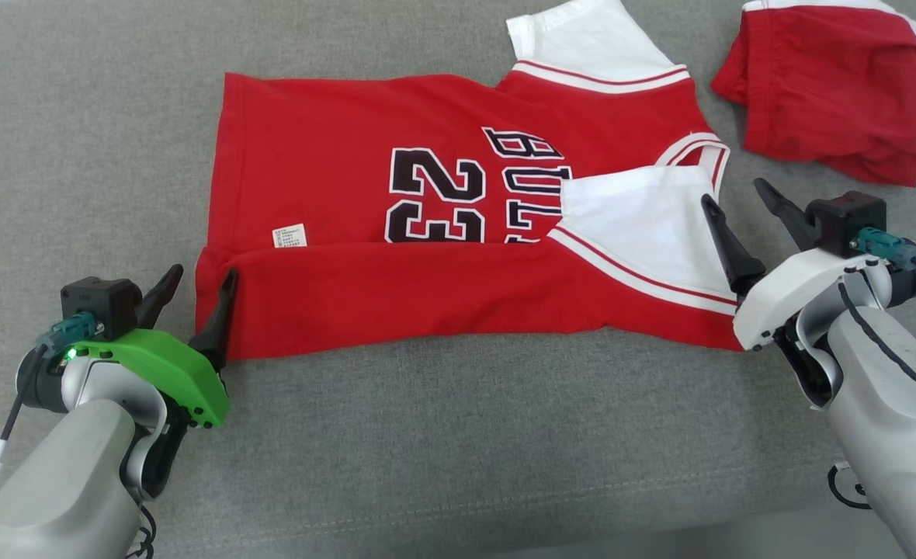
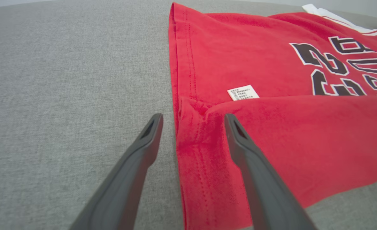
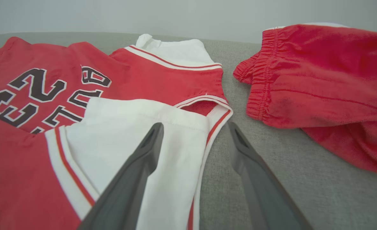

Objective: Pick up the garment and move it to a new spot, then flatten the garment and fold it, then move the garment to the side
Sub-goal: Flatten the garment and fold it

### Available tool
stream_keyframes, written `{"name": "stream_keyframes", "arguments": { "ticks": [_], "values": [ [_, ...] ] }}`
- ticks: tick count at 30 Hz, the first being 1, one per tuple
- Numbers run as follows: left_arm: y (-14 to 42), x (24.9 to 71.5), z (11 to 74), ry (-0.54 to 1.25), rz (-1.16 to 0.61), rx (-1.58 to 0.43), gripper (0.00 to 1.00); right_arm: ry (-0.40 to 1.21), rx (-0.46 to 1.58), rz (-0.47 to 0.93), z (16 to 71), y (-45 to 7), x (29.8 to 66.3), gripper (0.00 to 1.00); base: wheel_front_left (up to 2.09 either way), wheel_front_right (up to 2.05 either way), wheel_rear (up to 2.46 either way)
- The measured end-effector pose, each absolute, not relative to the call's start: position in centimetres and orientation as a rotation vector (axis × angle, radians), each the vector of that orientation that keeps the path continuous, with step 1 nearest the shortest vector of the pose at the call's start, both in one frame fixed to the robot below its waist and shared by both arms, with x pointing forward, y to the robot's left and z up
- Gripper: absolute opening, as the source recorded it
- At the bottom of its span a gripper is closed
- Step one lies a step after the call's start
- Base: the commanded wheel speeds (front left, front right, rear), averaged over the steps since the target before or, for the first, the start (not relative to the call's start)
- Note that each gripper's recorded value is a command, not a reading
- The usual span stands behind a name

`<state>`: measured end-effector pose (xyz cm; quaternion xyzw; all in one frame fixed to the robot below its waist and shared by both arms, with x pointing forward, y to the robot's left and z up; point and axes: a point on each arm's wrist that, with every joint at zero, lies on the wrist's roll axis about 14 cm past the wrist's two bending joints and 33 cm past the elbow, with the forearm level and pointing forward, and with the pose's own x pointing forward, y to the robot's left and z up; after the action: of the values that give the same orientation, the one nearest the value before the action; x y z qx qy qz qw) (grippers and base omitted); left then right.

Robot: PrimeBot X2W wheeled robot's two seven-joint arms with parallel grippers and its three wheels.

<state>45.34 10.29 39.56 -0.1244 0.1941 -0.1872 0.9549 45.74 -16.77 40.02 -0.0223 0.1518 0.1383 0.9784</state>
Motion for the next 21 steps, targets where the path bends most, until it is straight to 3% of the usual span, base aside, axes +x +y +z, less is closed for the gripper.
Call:
{"name": "stream_keyframes", "arguments": {
  "ticks": [14, 21],
  "values": [
    [9.5, 46.3, 45.2, 0.215, -0.398, -0.218, 1.00, 0.138, 0.024, 0.223, 45.7, -17.4, 45.0, 1.00, 0.00, 0.00, 0.00],
    [7.9, 46.8, 48.2, 0.132, -0.411, -0.249, 1.00, 0.051, 0.095, 0.099, 48.2, -20.1, 44.2, 1.00, 0.00, 0.00, 0.00]
  ]
}}
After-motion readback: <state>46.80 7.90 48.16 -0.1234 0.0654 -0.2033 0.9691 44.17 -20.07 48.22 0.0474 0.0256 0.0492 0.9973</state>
